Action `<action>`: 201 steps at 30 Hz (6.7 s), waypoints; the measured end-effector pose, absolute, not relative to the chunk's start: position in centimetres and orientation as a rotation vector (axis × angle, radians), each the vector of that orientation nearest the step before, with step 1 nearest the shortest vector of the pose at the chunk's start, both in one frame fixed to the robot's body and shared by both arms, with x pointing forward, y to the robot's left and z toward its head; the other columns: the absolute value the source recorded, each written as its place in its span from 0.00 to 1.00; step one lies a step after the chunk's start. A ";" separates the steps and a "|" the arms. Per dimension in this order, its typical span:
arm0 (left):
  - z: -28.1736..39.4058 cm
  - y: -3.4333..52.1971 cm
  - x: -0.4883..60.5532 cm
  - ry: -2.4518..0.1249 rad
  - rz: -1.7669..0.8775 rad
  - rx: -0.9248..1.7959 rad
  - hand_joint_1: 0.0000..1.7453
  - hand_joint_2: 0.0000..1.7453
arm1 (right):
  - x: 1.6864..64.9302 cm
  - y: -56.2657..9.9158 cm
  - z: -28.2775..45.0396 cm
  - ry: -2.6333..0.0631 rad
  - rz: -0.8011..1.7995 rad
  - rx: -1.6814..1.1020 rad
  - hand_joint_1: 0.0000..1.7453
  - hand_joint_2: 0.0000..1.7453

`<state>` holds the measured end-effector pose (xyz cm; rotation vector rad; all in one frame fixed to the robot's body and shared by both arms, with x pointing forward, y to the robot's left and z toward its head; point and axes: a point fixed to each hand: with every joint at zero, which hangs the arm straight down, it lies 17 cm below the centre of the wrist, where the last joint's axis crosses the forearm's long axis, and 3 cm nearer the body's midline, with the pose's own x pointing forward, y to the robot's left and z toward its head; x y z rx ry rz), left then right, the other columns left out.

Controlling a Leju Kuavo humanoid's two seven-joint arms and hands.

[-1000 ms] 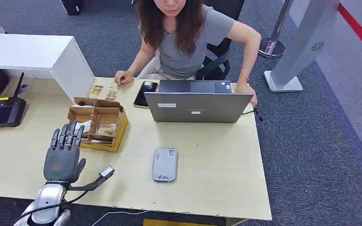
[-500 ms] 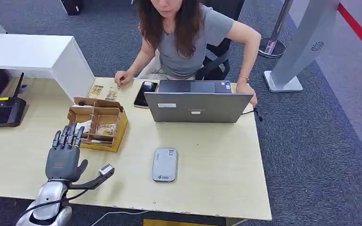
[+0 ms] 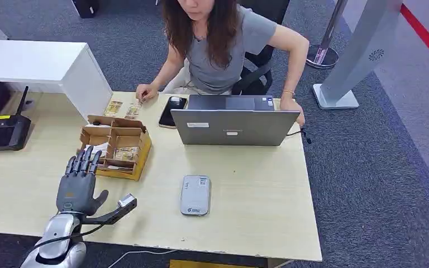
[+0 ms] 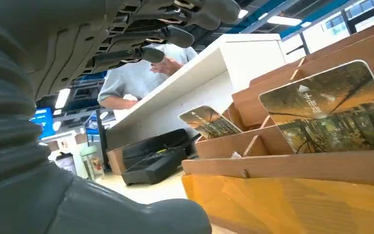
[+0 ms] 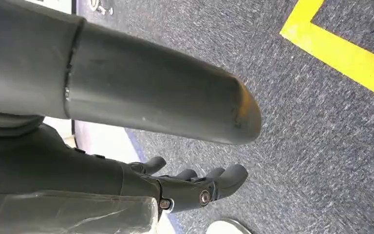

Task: Pass the card to the sensor for recognition and then transmit it.

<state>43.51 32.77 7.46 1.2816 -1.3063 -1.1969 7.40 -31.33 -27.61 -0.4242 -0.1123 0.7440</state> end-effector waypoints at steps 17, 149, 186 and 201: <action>7.5 32.9 44.3 -1.320 -1.214 1.267 0.00 1.00 | 7.6 -31.4 -27.6 -0.115 0.759 -0.422 0.00 0.00; 8.5 28.0 48.7 -1.489 -1.223 1.128 1.00 1.00 | 10.8 -31.2 -27.2 -0.161 0.857 -0.435 0.00 0.00; 28.4 29.5 50.9 -1.813 -1.026 1.437 1.00 1.00 | 10.7 -31.0 -27.2 -0.162 0.846 -0.428 0.00 0.00; 27.1 33.6 52.9 -1.638 -1.073 1.637 1.00 1.00 | 10.7 -31.0 -27.2 -0.156 0.845 -0.430 0.00 0.00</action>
